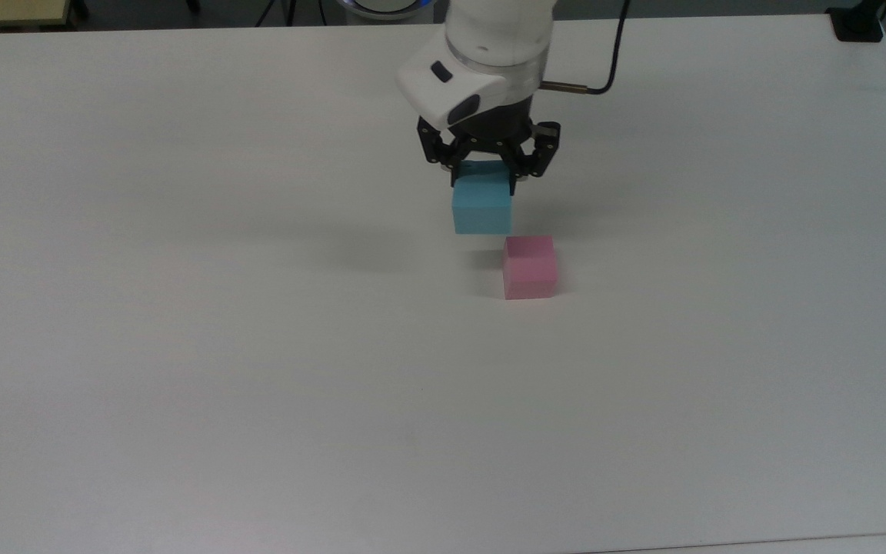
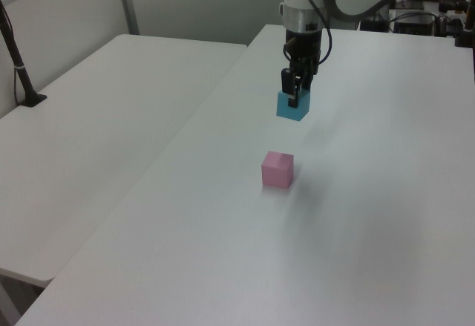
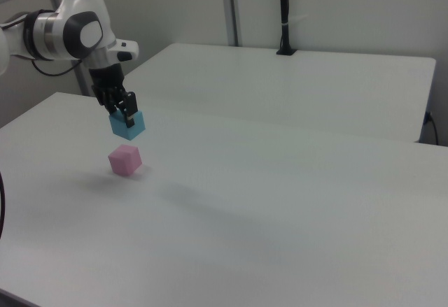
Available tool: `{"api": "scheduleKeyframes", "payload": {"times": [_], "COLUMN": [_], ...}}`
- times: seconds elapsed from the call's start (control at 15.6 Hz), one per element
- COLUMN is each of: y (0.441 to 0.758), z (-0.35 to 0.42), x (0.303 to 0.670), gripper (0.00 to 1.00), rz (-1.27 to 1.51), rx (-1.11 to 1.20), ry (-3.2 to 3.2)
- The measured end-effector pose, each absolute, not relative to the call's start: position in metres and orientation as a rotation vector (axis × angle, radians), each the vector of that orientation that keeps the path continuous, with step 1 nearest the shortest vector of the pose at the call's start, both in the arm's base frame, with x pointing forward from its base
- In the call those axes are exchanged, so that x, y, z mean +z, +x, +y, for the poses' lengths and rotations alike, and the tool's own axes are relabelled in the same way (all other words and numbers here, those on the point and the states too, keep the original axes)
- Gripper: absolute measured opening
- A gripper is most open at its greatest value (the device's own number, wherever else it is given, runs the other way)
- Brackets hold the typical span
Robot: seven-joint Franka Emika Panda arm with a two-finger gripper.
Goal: Put blue cube on pink cube
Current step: 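Lift the light-blue cube and carry it over the pink cube, then lower the light-blue cube onto the pink cube's top face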
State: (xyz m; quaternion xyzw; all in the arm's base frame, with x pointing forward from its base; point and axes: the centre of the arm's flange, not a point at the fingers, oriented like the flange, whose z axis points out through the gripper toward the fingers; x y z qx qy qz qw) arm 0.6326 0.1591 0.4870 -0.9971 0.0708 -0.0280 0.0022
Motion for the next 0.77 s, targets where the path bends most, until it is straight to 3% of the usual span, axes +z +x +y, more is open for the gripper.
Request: {"api": "scheduleKeyframes", "payload": {"times": [0.26, 0.77], "y": [0.642, 0.639], "z": [0.183, 0.228], "x": [0.487, 0.454], "gripper": [0.63, 0.63], "rz": [0.194, 0.096], "rx": [-0.116, -0.079], "ry": [-3.125, -3.149]}}
